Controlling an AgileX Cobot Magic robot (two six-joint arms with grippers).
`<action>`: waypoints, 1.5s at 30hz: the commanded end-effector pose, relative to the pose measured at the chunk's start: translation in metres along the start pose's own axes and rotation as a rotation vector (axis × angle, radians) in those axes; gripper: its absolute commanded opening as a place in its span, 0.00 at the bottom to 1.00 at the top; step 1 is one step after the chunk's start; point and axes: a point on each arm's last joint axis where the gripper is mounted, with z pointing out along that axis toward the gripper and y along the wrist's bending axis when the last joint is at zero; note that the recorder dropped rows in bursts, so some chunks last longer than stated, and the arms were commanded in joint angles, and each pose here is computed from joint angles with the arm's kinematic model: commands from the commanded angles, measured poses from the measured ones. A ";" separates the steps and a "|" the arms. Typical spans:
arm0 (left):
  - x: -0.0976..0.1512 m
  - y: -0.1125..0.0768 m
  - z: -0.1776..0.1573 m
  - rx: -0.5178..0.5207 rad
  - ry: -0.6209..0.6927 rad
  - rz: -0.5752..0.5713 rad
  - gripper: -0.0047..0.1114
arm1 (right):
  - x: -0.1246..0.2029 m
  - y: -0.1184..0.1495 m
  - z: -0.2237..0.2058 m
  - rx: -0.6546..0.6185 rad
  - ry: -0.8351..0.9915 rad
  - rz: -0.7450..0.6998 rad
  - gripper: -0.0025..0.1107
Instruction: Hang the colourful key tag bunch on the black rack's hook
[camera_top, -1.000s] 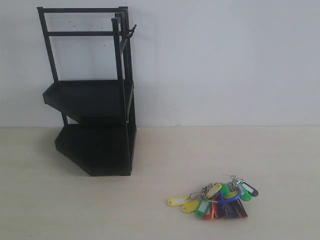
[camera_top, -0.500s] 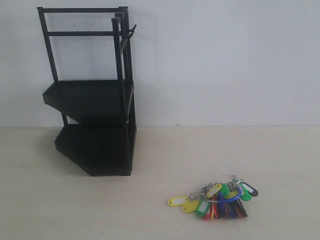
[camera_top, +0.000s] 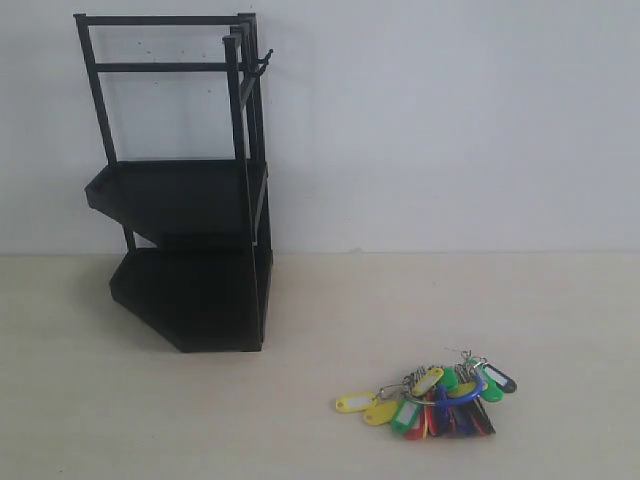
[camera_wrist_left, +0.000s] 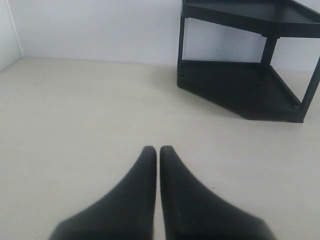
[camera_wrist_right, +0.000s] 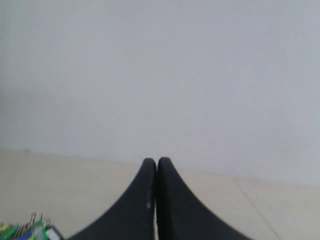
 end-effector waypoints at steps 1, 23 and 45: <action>-0.002 0.000 0.000 -0.003 -0.010 -0.002 0.08 | -0.018 -0.003 -0.002 0.036 -0.201 0.009 0.02; -0.002 0.000 0.000 -0.003 -0.010 -0.002 0.08 | -0.118 -0.015 0.041 -0.078 0.314 0.072 0.02; -0.002 0.000 0.000 -0.003 -0.010 -0.002 0.08 | -0.128 -0.004 0.084 -0.229 0.366 0.068 0.02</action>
